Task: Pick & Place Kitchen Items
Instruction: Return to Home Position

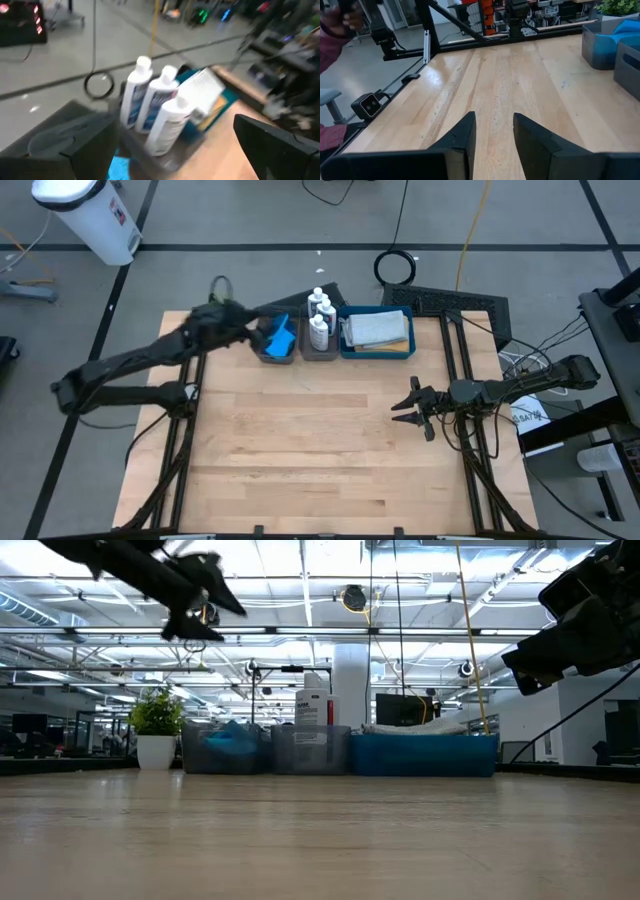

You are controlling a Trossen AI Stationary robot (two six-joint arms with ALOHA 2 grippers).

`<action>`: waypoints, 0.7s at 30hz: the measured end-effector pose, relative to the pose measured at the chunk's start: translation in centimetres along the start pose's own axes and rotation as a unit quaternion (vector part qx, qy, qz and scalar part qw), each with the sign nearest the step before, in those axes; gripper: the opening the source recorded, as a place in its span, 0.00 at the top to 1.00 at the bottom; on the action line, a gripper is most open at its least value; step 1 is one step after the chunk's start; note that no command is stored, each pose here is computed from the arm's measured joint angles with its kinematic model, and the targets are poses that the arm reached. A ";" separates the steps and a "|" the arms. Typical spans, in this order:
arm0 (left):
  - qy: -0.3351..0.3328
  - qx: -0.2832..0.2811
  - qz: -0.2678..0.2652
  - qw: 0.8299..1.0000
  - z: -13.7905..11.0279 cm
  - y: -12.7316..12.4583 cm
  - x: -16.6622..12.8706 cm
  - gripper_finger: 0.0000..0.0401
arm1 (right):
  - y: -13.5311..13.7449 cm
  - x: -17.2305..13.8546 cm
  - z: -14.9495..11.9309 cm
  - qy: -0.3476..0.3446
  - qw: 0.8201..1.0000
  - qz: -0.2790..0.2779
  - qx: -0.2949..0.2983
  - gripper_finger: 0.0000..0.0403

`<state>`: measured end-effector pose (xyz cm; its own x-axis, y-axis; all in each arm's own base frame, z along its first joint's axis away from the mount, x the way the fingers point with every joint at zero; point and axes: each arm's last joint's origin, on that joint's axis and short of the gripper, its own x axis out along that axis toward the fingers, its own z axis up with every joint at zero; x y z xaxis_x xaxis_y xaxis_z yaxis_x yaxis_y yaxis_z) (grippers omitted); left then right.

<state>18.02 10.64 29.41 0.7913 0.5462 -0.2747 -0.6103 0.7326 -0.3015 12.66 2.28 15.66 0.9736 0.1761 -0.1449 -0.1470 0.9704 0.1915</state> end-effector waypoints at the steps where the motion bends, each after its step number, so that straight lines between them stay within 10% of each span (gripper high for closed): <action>1: -0.010 -0.001 -0.009 1.000 0.4 -0.1 -1.1 0.02 | 0.0 0.0 0.0 0.000 1.000 0.000 0.000 0.75; 12: -0.048 0.020 -0.031 0.998 0.4 0.7 -10.7 0.02 | 0.0 0.0 0.0 0.000 1.000 0.000 0.001 0.75; 21: 0.035 -0.001 -0.014 0.999 -4.8 2.4 -11.2 0.02 | 0.0 0.0 0.0 0.000 1.000 -0.001 0.001 0.75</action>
<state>7.49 4.29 27.34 0.8038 0.4955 -0.3294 -0.5880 0.7462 -0.3123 12.66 2.28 15.66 0.9740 0.1742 -0.1448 -0.1448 0.9704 0.1935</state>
